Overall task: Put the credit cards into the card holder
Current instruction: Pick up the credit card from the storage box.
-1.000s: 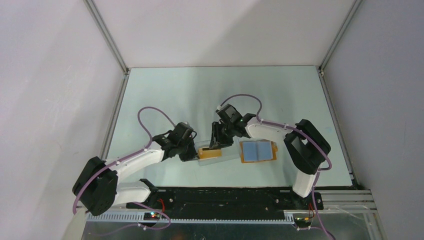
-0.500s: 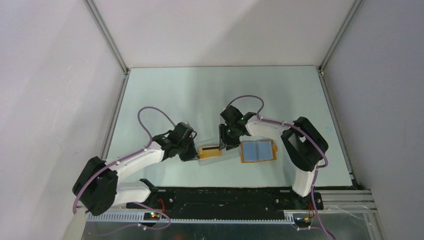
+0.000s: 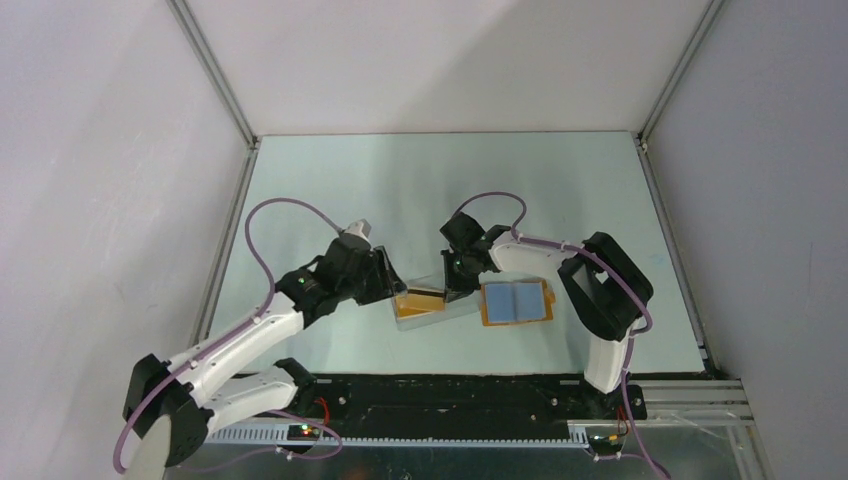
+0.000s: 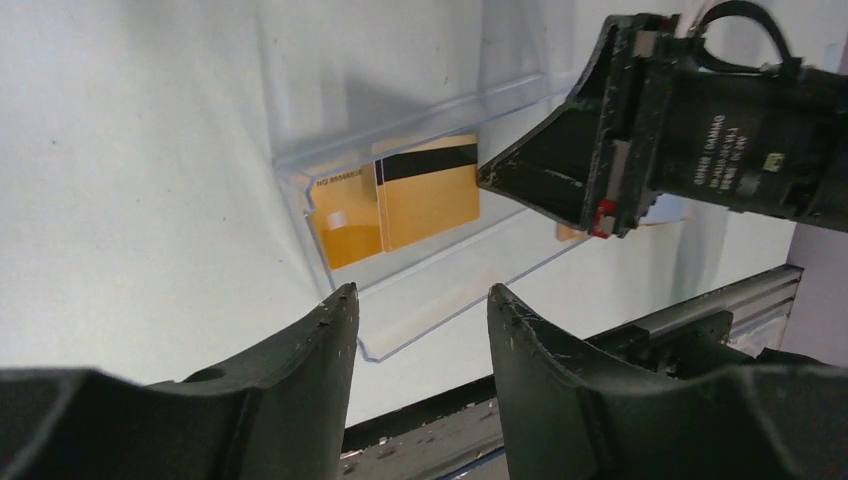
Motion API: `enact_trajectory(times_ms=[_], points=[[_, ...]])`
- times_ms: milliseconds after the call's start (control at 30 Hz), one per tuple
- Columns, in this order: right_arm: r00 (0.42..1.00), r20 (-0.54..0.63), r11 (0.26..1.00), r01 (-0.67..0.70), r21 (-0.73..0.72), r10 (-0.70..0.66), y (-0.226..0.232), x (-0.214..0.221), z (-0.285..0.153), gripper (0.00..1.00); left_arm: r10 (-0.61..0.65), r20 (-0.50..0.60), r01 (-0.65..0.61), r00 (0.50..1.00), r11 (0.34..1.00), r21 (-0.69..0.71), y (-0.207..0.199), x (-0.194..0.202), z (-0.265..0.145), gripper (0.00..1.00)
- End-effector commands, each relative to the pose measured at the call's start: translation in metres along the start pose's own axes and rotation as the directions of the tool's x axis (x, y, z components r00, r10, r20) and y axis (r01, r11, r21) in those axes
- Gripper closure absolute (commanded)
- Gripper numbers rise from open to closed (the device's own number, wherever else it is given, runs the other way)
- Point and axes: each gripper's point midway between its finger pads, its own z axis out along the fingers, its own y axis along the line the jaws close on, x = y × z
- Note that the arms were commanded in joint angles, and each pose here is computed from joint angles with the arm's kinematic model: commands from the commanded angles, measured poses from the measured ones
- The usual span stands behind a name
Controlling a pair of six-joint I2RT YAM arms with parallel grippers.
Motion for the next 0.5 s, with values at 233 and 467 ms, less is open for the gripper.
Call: enact_trajectory(times_ms=[233, 467], points=[[1.0, -0.008, 1.0, 0.015, 0.013, -0.015, -0.002, -0.002, 0.014, 0.93, 0.05, -0.03, -0.05, 0.998, 0.999, 0.016, -0.021, -0.012, 0.02, 0.53], [0.999, -0.025, 0.999, 0.024, 0.026, -0.023, -0.005, 0.002, 0.019, 1.0, 0.055, -0.067, -0.056, 0.996, 0.998, -0.01, -0.021, -0.011, 0.044, 0.62]])
